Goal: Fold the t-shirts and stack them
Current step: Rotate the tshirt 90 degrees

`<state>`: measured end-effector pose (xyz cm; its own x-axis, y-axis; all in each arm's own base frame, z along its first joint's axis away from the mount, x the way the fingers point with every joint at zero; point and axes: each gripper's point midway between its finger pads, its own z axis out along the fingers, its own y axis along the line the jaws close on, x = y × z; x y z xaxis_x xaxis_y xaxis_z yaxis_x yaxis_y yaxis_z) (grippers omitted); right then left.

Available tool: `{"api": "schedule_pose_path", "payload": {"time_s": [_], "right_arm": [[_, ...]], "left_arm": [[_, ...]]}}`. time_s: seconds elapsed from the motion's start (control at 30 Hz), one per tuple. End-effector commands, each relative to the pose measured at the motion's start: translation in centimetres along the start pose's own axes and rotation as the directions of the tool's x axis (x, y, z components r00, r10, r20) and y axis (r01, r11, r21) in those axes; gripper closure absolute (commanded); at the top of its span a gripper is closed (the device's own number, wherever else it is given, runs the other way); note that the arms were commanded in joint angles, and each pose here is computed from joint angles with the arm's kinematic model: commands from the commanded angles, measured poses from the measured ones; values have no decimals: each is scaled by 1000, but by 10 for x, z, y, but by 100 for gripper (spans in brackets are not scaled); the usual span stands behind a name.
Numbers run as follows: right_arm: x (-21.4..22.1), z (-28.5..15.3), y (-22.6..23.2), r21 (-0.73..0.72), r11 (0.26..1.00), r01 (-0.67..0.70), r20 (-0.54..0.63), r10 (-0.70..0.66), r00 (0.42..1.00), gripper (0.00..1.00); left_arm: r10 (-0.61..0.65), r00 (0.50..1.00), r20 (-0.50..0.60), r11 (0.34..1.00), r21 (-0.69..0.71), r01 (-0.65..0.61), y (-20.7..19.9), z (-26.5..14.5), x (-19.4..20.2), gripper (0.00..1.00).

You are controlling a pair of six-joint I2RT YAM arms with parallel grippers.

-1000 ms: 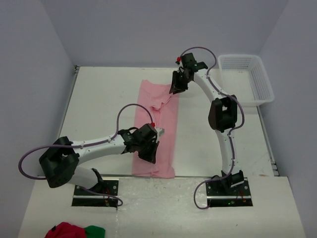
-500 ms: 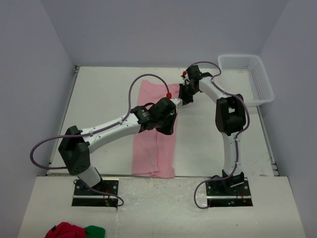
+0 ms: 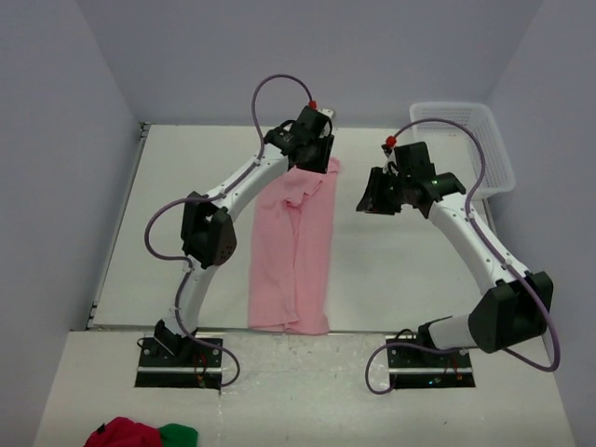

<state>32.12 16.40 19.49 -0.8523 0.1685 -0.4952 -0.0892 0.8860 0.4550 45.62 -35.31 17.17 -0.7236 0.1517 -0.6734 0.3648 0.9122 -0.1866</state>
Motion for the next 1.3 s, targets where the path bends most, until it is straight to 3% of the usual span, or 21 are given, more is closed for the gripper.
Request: {"api": "schedule_pose_path", "payload": {"time_s": [0.0, 0.2, 0.5, 1.27], "right_arm": [[29, -1, -24, 90, 996, -26, -18, 28, 999, 68], [52, -21, -19, 32, 999, 6, -5, -6, 1000, 67], [80, -21, -26, 9, 1000, 0, -30, 0, 1000, 67], [116, -35, -20, -45, 999, 8, -44, -10, 999, 67]], "left_arm": [[43, 996, -74, 999, 3, -43, 20, 32, 18, 57], [79, 996, -44, 996, 53, -77, 32, 73, 23, 58], [91, 996, -9, 992, 87, -89, 29, 96, 25, 57], [134, 989, 58, 991, 11, -135, 61, 139, 21, 58]]}}
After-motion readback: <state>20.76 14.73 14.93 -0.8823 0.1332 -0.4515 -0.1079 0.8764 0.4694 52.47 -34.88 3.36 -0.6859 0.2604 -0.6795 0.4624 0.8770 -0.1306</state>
